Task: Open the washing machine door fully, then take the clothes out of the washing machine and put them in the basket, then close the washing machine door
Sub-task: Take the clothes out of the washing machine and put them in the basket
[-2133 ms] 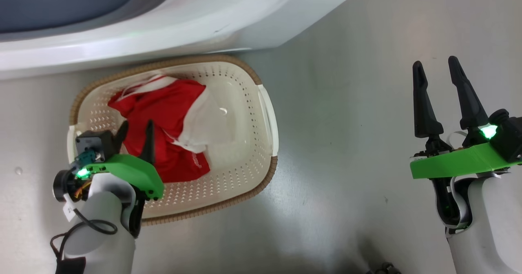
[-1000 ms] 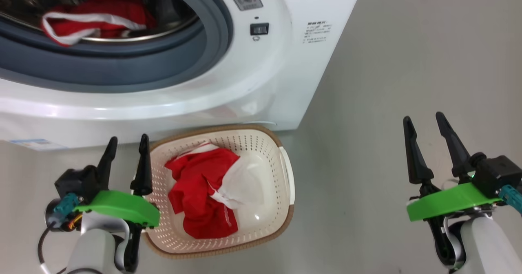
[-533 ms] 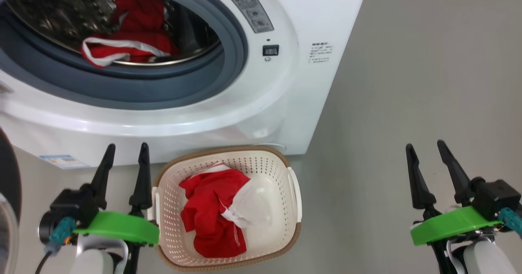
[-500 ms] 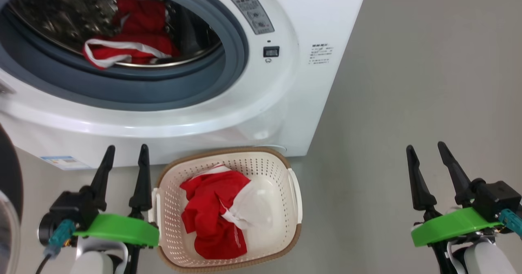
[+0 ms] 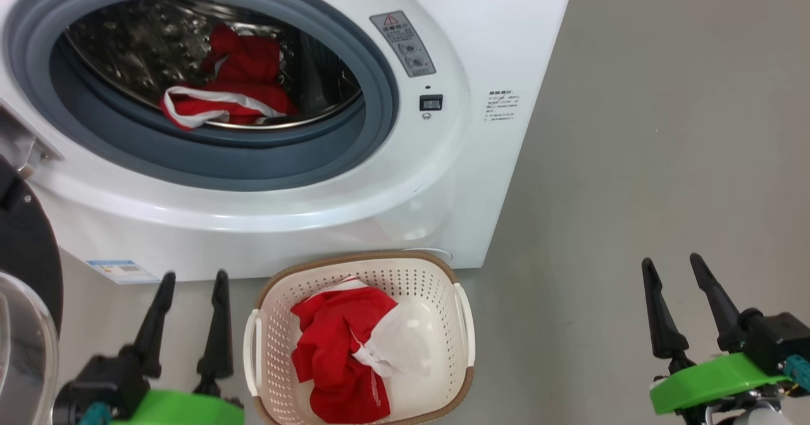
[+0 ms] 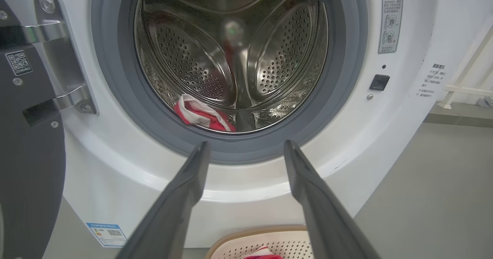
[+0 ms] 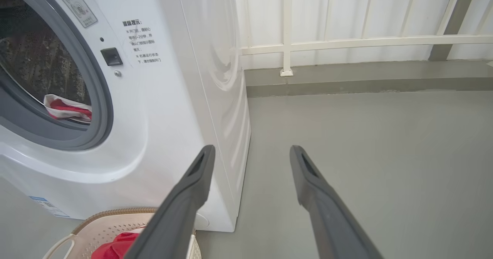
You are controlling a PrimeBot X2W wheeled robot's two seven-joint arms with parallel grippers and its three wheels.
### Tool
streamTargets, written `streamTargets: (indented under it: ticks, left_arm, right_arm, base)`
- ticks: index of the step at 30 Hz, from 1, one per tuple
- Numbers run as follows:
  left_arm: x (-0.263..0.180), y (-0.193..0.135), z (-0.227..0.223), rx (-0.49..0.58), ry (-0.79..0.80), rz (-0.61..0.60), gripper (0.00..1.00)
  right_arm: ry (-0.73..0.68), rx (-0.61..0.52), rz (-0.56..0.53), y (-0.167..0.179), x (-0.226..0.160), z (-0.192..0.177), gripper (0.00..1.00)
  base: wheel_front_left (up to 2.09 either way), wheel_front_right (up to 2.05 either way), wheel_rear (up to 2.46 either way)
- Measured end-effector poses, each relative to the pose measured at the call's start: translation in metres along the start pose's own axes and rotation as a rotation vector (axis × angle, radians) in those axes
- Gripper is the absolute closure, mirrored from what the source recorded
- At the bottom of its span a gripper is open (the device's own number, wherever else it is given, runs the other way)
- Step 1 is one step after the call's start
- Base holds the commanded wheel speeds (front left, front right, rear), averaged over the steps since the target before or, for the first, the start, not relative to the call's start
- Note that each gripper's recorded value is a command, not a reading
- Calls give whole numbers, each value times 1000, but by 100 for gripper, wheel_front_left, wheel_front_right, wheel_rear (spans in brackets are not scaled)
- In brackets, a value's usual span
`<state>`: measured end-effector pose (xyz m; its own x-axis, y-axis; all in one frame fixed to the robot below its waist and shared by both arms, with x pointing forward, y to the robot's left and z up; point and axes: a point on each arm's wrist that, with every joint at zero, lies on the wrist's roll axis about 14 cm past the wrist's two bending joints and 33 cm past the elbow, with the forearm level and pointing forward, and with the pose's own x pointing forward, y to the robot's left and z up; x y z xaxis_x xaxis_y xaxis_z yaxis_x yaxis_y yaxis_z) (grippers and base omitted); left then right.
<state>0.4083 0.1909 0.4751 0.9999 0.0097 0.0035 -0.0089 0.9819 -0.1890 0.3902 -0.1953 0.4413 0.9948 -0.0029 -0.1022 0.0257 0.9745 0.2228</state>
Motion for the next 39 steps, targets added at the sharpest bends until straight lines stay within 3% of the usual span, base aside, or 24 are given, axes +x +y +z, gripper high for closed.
streamTargets:
  ticks: [8,26,39]
  left_arm:
    - [-21,8,-4,9,16,37,0]
    - [-16,4,-19,20,59,32,0]
    - [73,-4,-37,207,107,-46,0]
  right_arm:
    - [-2,-2,-12,-4,-7,1,0]
    - [29,3,-30,-8,-10,-10,0]
    - [44,19,-25,-5,23,-21,0]
  base:
    - [0,0,0]
    - [0,0,0]
    - [0,0,0]
